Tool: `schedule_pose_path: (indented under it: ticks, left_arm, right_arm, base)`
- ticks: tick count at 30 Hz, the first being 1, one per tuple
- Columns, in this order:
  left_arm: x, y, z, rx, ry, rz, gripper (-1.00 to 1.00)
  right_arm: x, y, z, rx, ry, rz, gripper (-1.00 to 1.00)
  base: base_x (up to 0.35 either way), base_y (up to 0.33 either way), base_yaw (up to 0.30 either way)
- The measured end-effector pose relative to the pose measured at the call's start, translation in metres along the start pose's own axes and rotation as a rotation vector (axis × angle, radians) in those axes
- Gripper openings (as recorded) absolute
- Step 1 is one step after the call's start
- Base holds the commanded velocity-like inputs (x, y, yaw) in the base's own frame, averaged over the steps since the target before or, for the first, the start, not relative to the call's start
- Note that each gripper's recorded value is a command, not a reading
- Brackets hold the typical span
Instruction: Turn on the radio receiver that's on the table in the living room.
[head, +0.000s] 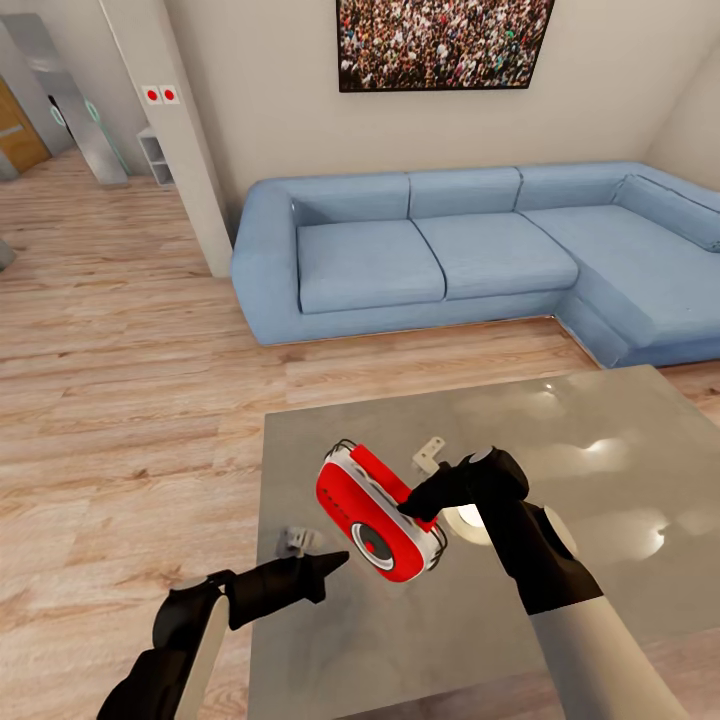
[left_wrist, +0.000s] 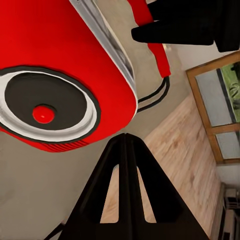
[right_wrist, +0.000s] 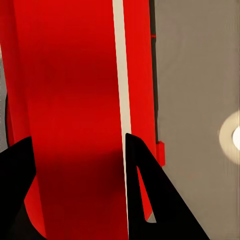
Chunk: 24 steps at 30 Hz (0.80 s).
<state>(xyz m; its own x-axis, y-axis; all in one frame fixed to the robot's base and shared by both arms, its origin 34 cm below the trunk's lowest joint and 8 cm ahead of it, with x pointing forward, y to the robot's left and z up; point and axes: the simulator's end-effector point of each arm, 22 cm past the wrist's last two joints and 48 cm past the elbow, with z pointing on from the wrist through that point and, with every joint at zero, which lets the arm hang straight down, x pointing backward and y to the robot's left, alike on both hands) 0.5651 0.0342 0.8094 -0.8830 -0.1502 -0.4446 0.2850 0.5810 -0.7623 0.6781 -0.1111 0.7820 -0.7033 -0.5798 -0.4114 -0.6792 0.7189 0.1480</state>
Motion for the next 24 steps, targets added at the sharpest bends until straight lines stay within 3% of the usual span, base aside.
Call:
schedule_pose_path:
  ticks: [7,24]
  left_arm:
    - [-0.015,0.003,0.0,-0.008,0.012,0.007,-1.0]
    - [-0.013,0.009,0.001,-0.03,0.025,-0.001,-1.0]
  right_arm:
    - [0.0,0.0,0.0,0.001,0.0,0.0,-1.0]
    - [0.0,0.0,0.0,0.001,0.001,-0.001,-1.0]
  base:
    - [0.0,0.0,0.0]
    - [0.0,0.0,0.0]
